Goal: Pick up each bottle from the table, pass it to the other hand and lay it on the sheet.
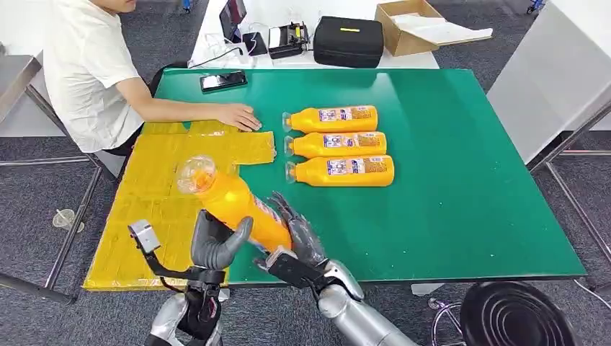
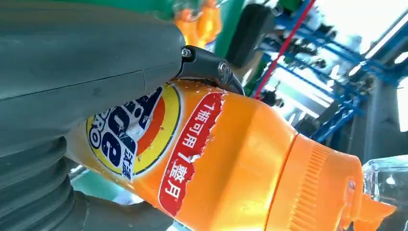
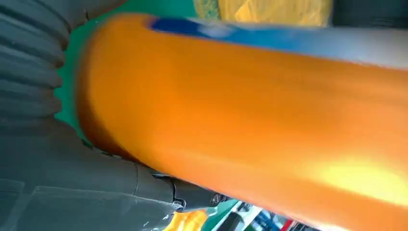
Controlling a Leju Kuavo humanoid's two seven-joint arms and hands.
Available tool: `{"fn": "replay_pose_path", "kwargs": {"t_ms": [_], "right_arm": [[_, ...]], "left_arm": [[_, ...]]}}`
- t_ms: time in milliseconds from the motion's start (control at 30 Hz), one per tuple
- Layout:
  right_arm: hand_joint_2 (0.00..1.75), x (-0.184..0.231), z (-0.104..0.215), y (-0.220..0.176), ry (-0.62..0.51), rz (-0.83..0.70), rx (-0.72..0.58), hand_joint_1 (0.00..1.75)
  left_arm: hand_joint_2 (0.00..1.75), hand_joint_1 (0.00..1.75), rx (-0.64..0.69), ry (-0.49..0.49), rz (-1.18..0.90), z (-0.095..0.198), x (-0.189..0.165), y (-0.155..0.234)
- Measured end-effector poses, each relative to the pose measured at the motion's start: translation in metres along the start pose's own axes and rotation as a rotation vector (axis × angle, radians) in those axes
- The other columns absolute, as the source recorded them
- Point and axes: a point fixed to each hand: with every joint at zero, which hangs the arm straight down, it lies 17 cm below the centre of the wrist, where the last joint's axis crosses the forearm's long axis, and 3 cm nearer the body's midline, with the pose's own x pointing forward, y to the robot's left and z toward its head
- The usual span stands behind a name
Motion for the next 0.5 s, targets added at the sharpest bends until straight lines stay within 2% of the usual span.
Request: {"fn": "replay_pose_path", "kwargs": {"t_ms": [200,300,500], "right_arm": [[1.75,-0.024,0.013,-0.016,0.062,0.061,-0.105,0.00],[1.75,-0.040,0.028,-0.029,0.111,0.074,-0.180,0.00],[1.75,-0.068,0.059,-0.057,0.197,0.111,-0.303,0.00]], "left_arm": [[1.75,1.75,0.025,-0.072,-0.113,-0.001,0.017,0.002],[1.75,1.75,0.065,-0.135,-0.319,0.001,0.026,0.012],[1.75,1.75,0.125,-0.197,-0.518,0.008,0.042,0.032]]}}
